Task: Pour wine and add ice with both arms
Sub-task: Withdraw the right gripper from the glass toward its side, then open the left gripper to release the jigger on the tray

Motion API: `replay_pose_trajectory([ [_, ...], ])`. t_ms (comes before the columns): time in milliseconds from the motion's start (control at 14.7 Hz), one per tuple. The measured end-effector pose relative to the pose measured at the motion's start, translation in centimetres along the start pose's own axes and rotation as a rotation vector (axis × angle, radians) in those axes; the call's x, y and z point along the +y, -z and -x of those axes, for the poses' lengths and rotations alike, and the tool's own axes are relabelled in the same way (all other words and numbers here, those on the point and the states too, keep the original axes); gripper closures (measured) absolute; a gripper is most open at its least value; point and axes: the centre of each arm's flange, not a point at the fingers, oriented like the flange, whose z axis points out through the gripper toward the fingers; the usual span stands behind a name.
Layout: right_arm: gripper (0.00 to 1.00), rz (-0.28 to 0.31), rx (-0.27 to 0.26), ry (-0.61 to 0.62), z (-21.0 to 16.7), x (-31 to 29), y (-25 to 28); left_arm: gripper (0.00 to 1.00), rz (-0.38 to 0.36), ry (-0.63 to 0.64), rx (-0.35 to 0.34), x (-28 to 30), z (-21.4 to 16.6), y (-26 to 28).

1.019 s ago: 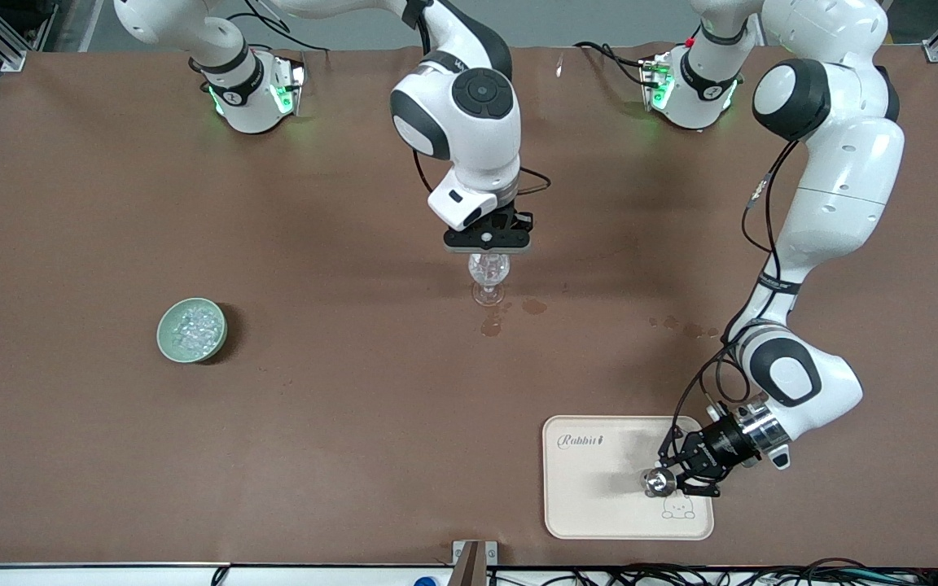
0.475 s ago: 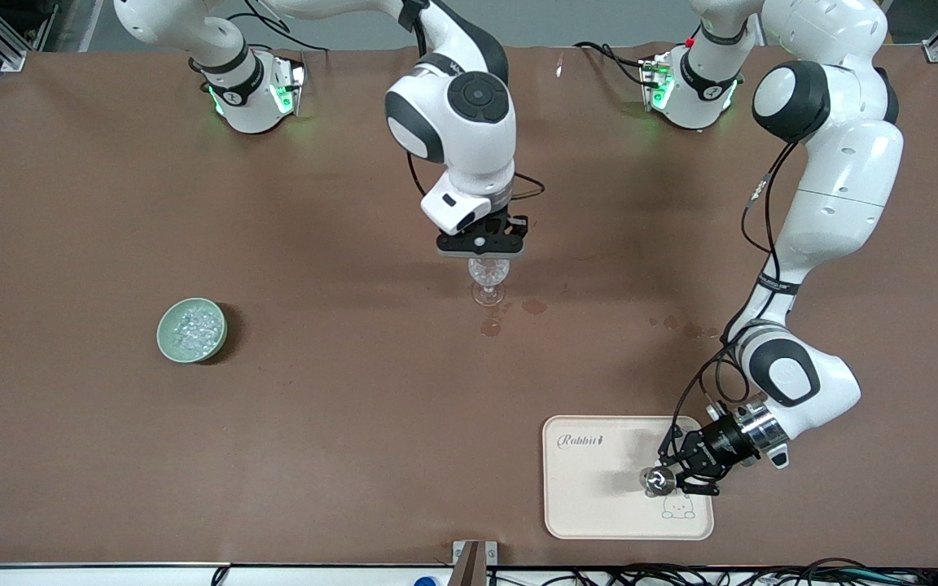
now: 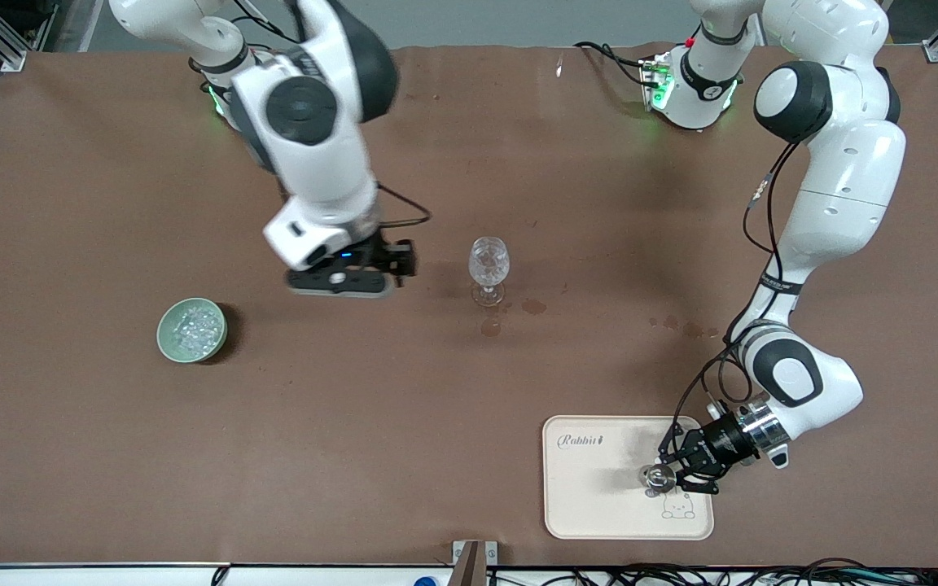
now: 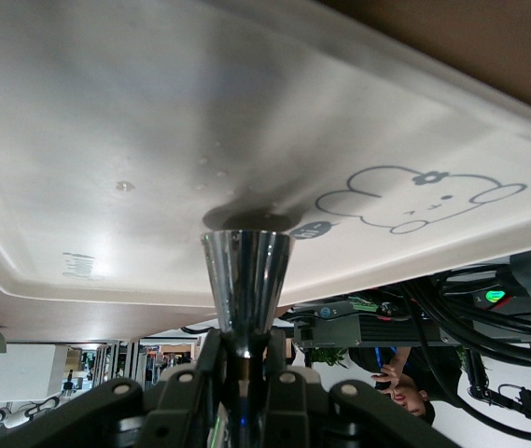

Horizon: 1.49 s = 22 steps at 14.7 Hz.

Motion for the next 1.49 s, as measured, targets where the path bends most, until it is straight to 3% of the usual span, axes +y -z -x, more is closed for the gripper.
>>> replay_pose_trajectory([
  [611,0.06,0.028,-0.005,-0.033,-1.1,23.3,-1.0,0.77,0.004,0.001,0.003,0.2,-0.2,0.3],
  [883,0.0,0.037,-0.005,-0.009,-1.1,33.4,0.9,0.7,0.001,0.001,0.002,0.2,-0.3,0.4],
  [1087,0.0,0.045,-0.02,-0.018,-1.0,38.5,4.9,0.67,0.0,0.001,0.002,0.2,-0.3,0.4],
  [1358,0.0,0.049,0.008,-0.038,-0.7,39.6,14.2,0.6,0.0,0.001,0.001,0.2,-0.3,0.4],
  [1494,0.0,0.049,-0.006,-0.021,0.0,39.9,17.2,0.58,0.001,0.0,0.001,0.3,-0.2,0.4],
])
